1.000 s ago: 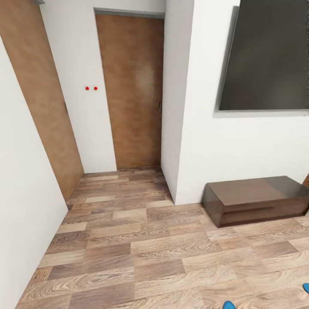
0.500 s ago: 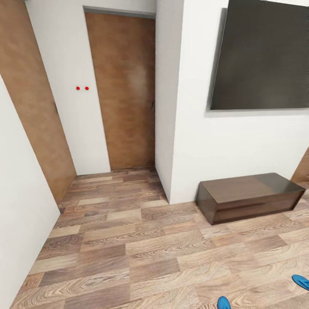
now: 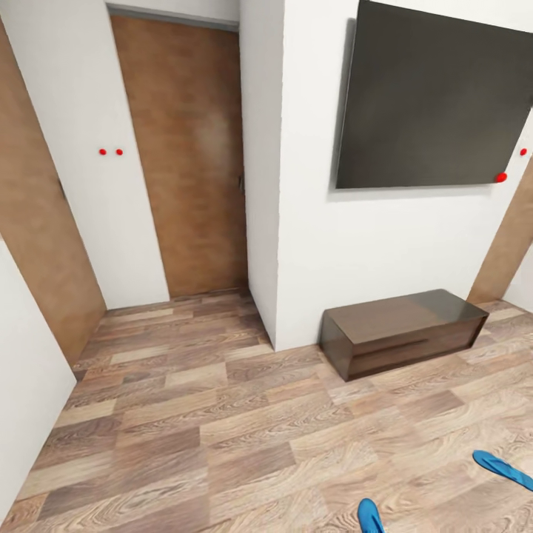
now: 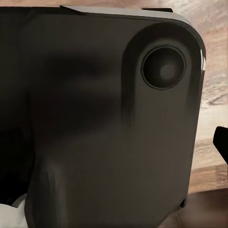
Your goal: In the bedroom, move the book from the bed onto either nightstand, and place the two sandals side by side next to the bed.
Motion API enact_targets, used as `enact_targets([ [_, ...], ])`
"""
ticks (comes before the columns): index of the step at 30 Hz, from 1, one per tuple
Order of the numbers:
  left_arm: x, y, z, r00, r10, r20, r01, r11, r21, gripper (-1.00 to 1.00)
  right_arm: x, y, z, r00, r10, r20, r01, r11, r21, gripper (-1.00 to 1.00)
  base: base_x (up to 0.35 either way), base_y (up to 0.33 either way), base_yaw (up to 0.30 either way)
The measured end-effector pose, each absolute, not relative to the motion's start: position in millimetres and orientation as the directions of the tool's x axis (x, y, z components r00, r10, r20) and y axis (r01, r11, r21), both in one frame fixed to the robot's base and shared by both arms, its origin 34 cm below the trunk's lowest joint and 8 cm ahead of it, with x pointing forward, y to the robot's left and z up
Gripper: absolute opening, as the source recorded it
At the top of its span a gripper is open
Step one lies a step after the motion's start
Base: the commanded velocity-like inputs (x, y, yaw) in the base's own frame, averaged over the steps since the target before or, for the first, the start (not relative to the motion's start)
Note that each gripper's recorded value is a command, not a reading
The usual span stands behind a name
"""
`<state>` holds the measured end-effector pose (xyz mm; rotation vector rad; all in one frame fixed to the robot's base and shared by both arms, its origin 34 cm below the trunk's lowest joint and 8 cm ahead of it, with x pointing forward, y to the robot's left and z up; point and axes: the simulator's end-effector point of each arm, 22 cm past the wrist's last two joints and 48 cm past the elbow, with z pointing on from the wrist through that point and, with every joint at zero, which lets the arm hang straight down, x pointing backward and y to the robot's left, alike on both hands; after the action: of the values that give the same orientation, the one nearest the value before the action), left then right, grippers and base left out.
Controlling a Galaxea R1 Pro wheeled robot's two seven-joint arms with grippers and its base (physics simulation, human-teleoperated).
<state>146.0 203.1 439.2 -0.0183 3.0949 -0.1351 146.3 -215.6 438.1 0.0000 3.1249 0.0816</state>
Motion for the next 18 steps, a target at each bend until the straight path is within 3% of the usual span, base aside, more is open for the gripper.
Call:
enact_targets([
  [18, 146.2, 204.0, 439.1, -0.999, -0.013, -0.044, -0.010, 0.996, -0.087, 1.00, 146.3, -215.1, 438.1, -1.000, -0.001, -0.016, -0.002, 0.999, 0.053, 1.00, 0.000, 0.010, -0.216],
])
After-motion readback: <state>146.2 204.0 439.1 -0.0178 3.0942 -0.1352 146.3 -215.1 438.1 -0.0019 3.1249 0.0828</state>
